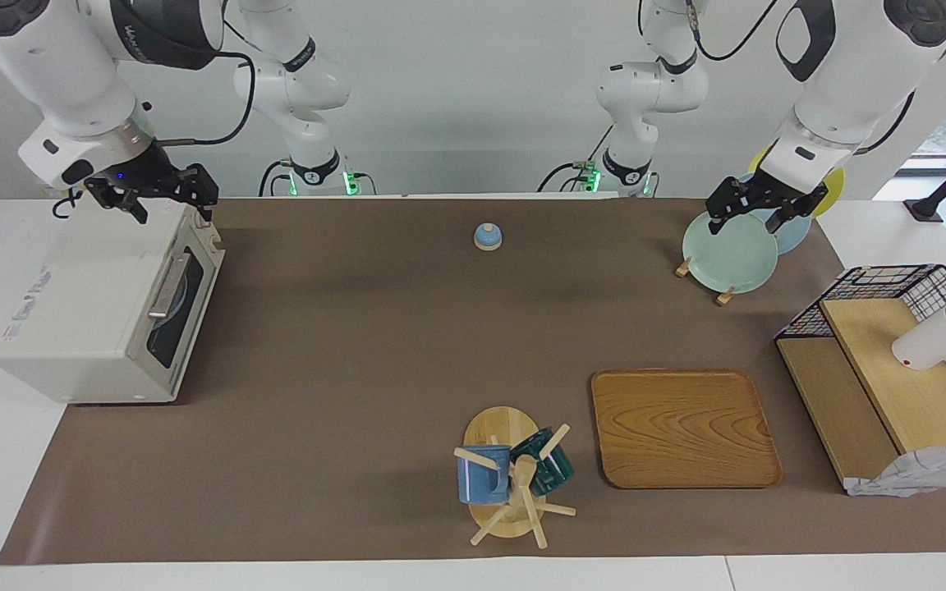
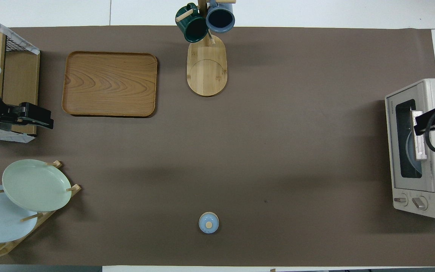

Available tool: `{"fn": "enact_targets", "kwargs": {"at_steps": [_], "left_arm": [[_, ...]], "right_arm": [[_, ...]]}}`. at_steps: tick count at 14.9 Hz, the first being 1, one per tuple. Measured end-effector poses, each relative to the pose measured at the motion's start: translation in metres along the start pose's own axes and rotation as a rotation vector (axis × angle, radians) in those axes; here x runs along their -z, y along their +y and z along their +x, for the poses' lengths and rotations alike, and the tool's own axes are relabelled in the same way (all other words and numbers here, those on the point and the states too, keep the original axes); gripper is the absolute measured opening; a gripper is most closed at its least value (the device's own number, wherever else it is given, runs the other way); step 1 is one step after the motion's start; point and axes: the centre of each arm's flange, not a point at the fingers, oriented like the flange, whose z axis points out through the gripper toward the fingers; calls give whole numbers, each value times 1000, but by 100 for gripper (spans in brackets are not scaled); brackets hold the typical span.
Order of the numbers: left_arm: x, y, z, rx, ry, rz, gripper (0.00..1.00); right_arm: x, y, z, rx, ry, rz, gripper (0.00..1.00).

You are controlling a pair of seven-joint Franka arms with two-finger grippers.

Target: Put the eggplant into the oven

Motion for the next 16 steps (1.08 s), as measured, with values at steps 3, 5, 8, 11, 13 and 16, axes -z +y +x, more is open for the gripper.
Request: {"fn": "enact_targets", "kwargs": {"at_steps": [3,5,8,11,13,16], "left_arm": [[0,0,0,0,0,0,100],[0,0,0,0,0,0,100],[0,0,0,0,0,0,100],[0,0,0,0,0,0,100],[0,0,0,0,0,0,100],[0,0,0,0,0,0,100]], "right_arm": [[1,-1,1,-10,9,-1,100],[2,-3,2,-17,18,-2,100],[6,-6,0,-16,30,27,100],[8,-4,-2,-25,38,57,100],[8,5,-2,-41,42,60,100],[8,12,-3,-53,47,62,100]]}}
